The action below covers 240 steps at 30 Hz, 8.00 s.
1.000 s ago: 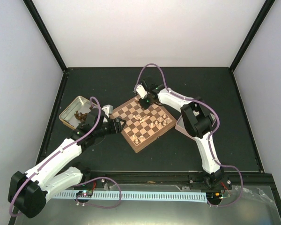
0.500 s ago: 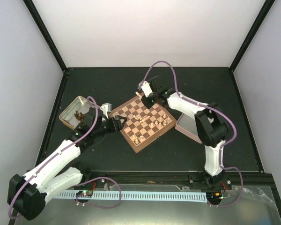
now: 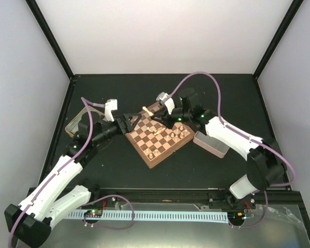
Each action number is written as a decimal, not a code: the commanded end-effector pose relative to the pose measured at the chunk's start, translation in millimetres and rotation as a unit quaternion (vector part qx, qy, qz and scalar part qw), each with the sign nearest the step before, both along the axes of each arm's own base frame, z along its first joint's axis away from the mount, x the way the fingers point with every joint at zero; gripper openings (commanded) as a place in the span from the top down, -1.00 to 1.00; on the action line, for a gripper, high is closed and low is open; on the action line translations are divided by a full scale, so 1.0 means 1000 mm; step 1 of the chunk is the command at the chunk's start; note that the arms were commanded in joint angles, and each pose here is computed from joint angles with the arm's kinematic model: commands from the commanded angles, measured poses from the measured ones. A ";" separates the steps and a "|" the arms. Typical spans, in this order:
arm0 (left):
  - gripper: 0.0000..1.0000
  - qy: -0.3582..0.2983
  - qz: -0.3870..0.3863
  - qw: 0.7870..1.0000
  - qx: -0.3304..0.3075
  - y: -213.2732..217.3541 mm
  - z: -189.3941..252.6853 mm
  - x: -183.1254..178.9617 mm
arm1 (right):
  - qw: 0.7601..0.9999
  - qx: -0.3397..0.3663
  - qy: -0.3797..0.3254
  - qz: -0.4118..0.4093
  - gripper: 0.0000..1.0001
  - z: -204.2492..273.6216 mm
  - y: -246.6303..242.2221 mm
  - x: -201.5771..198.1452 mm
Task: Set up the chess pieces on the board
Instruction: Pick up the chess piece from the chessboard, then place the chess piece on the chessboard.
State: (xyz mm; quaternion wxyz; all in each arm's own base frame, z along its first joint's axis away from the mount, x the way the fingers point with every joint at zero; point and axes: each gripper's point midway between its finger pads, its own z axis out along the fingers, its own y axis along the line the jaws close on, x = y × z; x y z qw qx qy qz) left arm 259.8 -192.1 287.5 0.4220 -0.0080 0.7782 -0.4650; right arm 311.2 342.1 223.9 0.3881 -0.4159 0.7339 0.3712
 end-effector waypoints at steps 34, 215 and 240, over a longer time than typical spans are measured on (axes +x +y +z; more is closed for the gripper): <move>0.97 -0.005 -0.155 0.987 -0.045 -0.040 0.031 -0.015 | 0.982 0.115 0.044 0.142 0.55 0.080 0.015 -0.091; 0.89 0.039 -0.156 0.985 -0.062 -0.028 0.020 -0.042 | 0.999 0.023 -0.044 -0.004 0.54 0.068 0.043 -0.103; 0.22 -0.047 -0.254 0.966 -0.031 -0.028 0.054 -0.085 | 0.991 0.029 -0.092 0.090 0.98 0.074 0.023 -0.144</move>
